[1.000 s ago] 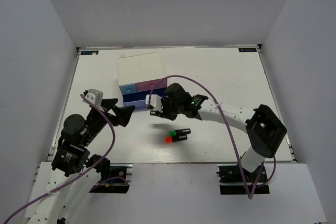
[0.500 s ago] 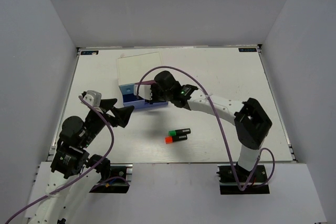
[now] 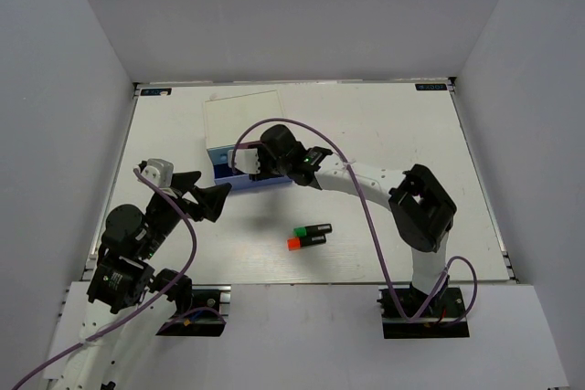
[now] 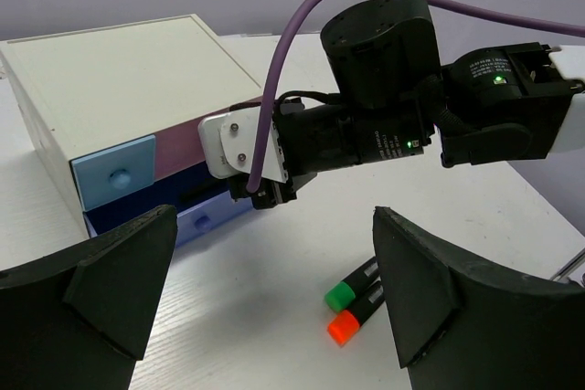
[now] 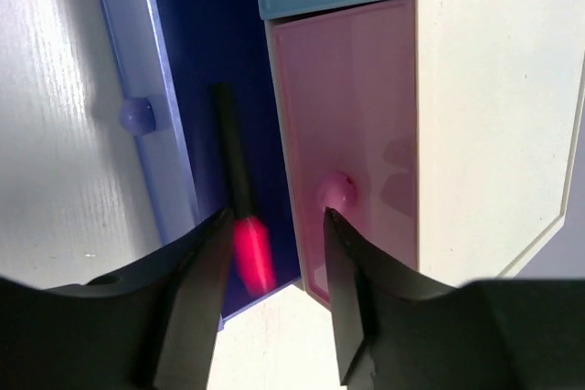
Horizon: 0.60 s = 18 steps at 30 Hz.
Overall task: Sort the stationery into containers
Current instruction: Grab a piece of stationery with the right arm, then place the stationery into the container
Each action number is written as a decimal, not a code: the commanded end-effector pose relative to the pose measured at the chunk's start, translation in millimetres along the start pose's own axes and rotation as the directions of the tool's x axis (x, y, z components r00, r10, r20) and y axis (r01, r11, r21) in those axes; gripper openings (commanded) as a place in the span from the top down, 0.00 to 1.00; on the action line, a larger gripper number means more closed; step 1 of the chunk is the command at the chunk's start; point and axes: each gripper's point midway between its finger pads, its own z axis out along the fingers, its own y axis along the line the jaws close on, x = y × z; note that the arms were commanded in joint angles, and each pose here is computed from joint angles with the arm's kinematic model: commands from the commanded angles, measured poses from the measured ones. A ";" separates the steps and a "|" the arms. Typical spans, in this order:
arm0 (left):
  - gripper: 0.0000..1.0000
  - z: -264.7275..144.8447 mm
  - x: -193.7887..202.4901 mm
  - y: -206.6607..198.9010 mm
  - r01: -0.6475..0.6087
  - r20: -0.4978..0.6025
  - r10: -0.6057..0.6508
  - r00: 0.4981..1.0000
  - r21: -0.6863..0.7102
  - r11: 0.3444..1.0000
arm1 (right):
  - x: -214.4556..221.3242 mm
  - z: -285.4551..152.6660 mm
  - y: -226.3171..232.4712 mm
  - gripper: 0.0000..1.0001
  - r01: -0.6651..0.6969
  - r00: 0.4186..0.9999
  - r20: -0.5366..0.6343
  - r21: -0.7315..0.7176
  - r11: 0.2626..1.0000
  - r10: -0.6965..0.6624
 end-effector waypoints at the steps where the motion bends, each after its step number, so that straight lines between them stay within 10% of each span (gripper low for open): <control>1: 0.02 -0.1 3.8 4.6 -0.007 -0.007 0.007 1.000 -0.018 1.000 | -15.8 -1.6 -25.3 0.49 0.013 0.999 0.033 0.080 0.997 -0.015; 13: 0.05 2.2 10.6 3.2 -0.013 -0.031 0.013 0.999 -0.001 1.000 | -23.3 -42.8 -20.6 0.56 -0.117 0.989 0.094 0.061 0.991 0.111; 18: 0.46 13.2 15.5 -21.4 -0.032 -0.056 0.041 0.998 0.160 0.987 | 1.3 -92.8 7.0 0.80 -0.244 0.966 0.098 0.032 0.969 0.240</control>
